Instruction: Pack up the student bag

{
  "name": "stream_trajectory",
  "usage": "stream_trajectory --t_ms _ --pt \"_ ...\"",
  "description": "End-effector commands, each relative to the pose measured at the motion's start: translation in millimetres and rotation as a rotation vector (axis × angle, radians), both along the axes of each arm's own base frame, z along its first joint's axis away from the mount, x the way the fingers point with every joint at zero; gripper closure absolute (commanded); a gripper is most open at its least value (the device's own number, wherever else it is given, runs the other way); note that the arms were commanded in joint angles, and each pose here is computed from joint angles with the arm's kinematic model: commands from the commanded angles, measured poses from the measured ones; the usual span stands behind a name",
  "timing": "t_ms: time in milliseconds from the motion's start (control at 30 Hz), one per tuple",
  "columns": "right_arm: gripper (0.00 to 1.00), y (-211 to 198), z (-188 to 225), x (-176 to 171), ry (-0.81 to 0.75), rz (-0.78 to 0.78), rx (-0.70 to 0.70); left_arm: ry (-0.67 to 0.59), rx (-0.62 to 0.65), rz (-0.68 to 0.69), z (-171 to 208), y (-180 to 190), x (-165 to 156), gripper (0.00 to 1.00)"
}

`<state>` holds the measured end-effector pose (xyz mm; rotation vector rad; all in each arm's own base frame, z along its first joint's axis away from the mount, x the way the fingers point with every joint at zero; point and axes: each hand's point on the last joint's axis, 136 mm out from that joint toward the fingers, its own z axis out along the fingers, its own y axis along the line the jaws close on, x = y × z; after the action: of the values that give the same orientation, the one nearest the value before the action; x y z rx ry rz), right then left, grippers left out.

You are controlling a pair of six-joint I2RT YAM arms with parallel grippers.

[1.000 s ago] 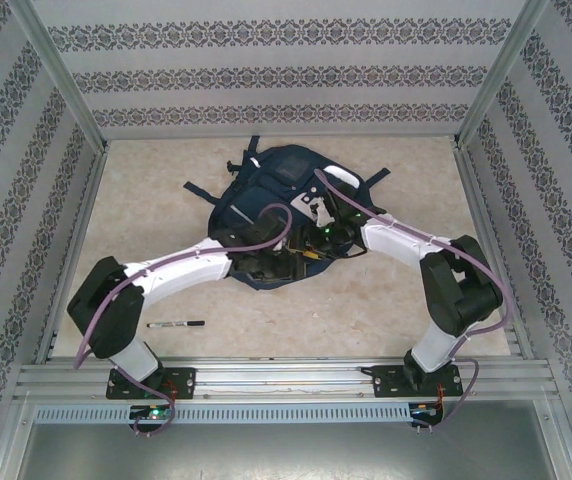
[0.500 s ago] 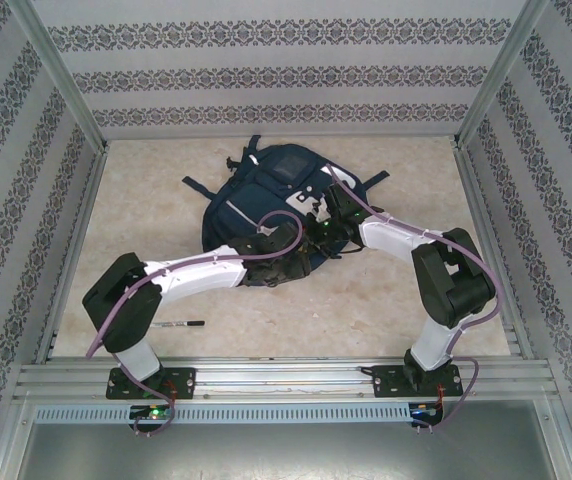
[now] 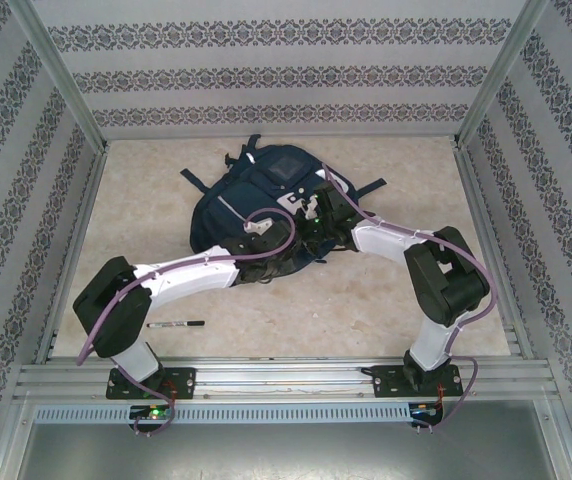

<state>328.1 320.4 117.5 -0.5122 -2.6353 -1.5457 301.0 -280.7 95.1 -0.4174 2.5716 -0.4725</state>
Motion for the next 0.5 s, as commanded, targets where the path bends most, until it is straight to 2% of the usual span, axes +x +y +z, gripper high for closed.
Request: stream_trajectory --t_ms 0,67,133,233,467 --pt "1.0 20 26 -13 -0.032 0.089 0.103 -0.047 0.068 0.063 4 29 20 0.76" --pt "1.0 18 25 -12 -0.034 0.086 0.095 -0.061 0.101 0.058 9 37 23 0.91" --pt "1.0 16 22 -12 -0.033 0.084 0.081 -0.075 0.141 0.05 16 45 25 1.0" --pt "1.0 6 17 -11 -0.043 0.082 0.045 -0.073 0.203 0.038 20 60 22 1.0" --pt "1.0 -43 11 -2 -0.091 0.075 -0.097 -0.087 0.26 -0.032 26 92 3 1.0"
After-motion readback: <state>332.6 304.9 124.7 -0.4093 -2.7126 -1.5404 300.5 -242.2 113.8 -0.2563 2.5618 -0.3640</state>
